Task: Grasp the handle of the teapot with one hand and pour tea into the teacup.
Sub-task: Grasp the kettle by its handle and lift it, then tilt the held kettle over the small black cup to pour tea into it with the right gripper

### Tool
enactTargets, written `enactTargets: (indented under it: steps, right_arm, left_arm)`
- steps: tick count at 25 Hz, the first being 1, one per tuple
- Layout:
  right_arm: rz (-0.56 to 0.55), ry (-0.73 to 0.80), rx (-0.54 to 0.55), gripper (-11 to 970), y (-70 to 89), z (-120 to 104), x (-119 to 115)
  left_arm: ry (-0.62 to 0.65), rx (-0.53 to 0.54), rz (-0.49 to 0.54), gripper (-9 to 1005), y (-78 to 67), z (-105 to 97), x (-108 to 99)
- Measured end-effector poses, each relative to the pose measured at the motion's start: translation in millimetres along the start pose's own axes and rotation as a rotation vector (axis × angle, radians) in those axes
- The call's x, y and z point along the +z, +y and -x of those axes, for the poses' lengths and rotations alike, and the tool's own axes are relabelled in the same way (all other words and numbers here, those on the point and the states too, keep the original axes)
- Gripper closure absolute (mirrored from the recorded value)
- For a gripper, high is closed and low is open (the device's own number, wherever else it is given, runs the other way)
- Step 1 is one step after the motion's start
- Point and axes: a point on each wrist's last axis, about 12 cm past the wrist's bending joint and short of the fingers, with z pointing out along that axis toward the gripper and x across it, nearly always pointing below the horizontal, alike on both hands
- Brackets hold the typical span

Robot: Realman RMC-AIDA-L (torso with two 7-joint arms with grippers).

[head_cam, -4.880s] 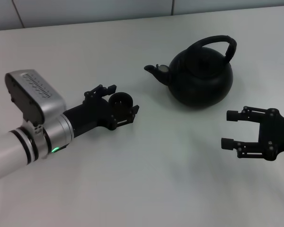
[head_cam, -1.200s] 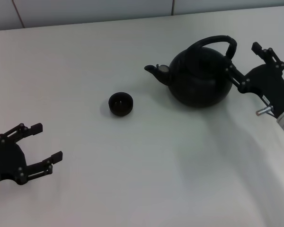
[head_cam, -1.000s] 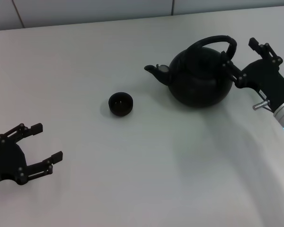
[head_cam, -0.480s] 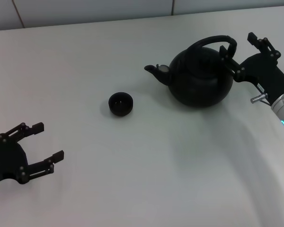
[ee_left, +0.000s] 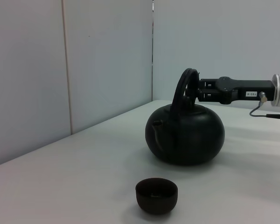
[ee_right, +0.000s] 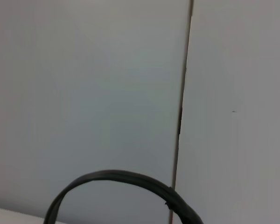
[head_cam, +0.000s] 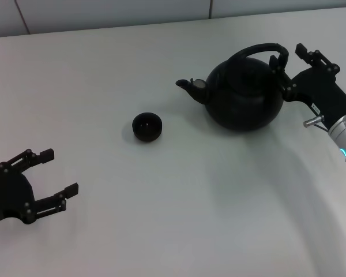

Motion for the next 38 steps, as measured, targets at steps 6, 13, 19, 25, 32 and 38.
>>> enactTargets:
  steps: [6,13,19,25,32,38]
  right_arm:
    - [0.017,-0.001,0.055,509,1.0,1,3]
    - [0.013,0.026,0.105,747,-0.1,1,10]
    - [0.006,-0.004,0.12,844,-2.3,5,11]
    - [0.012,-0.082,0.112,876,-10.1,15,10]
    - [0.063,-0.106,0.094,877,-22.1,28,23]
    - [0.1,-0.102,0.074,877,-21.7,36,37]
  left_arm:
    - [0.0,0.0,0.0,127,-0.2,0,0]
    - [-0.003,-0.004,0.004,126,-0.9,-1,-2]
    - [-0.004,-0.008,0.005,127,-1.6,-1,-2]
    - [-0.005,-0.01,0.006,127,-2.7,-2,-1]
    - [-0.005,-0.01,0.008,126,-2.9,-2,0]
    - [-0.005,-0.009,0.008,126,-2.7,-2,0]
